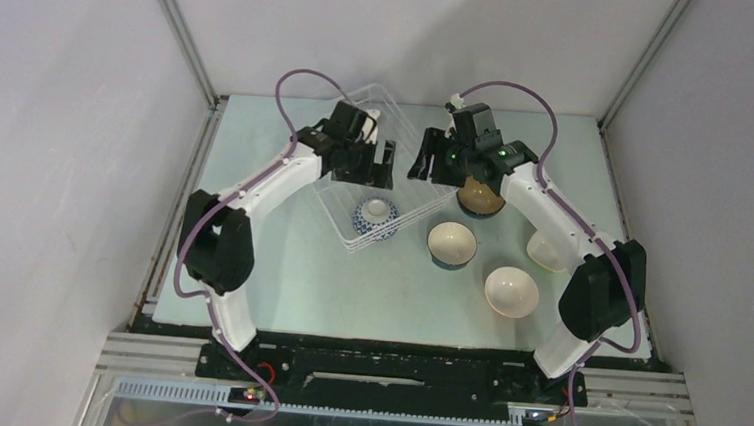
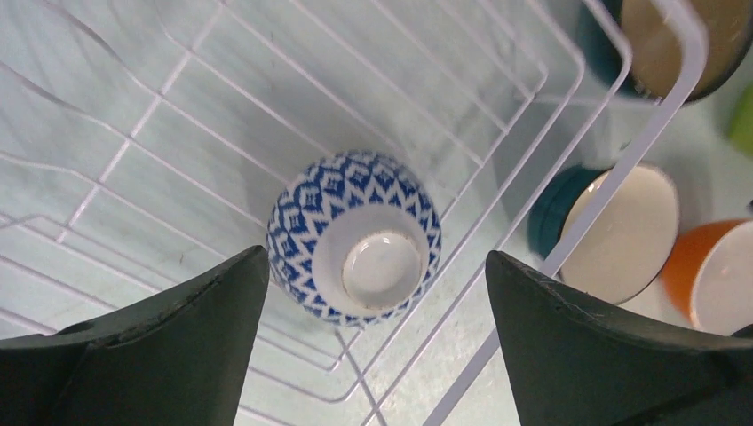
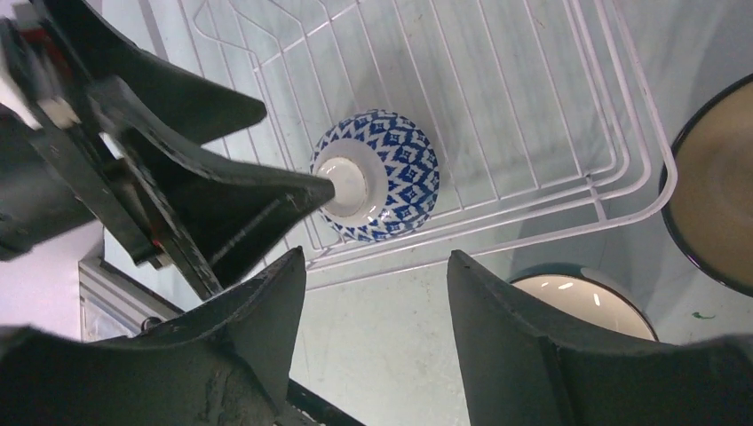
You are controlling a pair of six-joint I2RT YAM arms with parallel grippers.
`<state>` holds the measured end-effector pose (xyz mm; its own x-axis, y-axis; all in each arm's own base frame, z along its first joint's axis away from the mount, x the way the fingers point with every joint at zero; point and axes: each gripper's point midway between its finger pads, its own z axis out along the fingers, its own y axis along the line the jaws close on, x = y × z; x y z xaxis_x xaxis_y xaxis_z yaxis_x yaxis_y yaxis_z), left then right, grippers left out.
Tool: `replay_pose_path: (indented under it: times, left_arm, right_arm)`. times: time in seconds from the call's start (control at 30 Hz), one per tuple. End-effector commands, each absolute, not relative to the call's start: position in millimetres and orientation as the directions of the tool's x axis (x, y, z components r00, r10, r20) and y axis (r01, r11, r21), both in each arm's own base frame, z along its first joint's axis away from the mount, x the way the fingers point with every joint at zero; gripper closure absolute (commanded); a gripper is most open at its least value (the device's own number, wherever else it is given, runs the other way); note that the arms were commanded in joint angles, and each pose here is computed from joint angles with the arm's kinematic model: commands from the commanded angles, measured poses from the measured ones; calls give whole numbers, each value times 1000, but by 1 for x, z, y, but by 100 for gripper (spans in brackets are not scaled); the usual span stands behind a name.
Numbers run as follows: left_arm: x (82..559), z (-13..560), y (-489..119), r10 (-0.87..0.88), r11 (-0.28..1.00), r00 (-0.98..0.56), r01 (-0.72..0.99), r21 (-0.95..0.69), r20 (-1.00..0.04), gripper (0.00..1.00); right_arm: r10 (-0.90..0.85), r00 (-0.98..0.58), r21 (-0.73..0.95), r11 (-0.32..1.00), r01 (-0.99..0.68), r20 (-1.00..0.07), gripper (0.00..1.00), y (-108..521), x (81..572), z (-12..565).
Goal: Unload the bowls from the dish rack
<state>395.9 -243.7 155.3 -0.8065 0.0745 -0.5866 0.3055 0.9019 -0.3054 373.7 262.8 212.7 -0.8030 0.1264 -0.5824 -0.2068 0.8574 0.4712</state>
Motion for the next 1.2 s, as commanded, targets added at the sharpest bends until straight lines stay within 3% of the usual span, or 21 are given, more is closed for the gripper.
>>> replay_pose_path:
  times: [0.0, 0.37, 0.67, 1.1, 1.17]
  left_arm:
    - [375, 139, -233, 206, 913, -821, 357, -198, -532, 0]
    - [374, 95, -234, 259, 925, -854, 354, -138, -452, 1]
    - [378, 68, -227, 220, 928, -892, 317, -198, -396, 20]
    - [421, 78, -188, 27, 951, -885, 166, -261, -464, 21]
    - [420, 86, -196, 17, 931, -880, 187, -314, -475, 16]
  right_arm:
    - [146, -785, 492, 842, -220, -602, 32, 258, 372, 233]
    - [149, -786, 489, 846, -214, -600, 30, 251, 367, 228]
    - [74, -843, 467, 856, -221, -533, 30, 269, 377, 199]
    - [-28, -899, 433, 870, -237, -437, 37, 308, 401, 158]
    - [-42, -905, 445, 861, -247, -423, 37, 316, 407, 154]
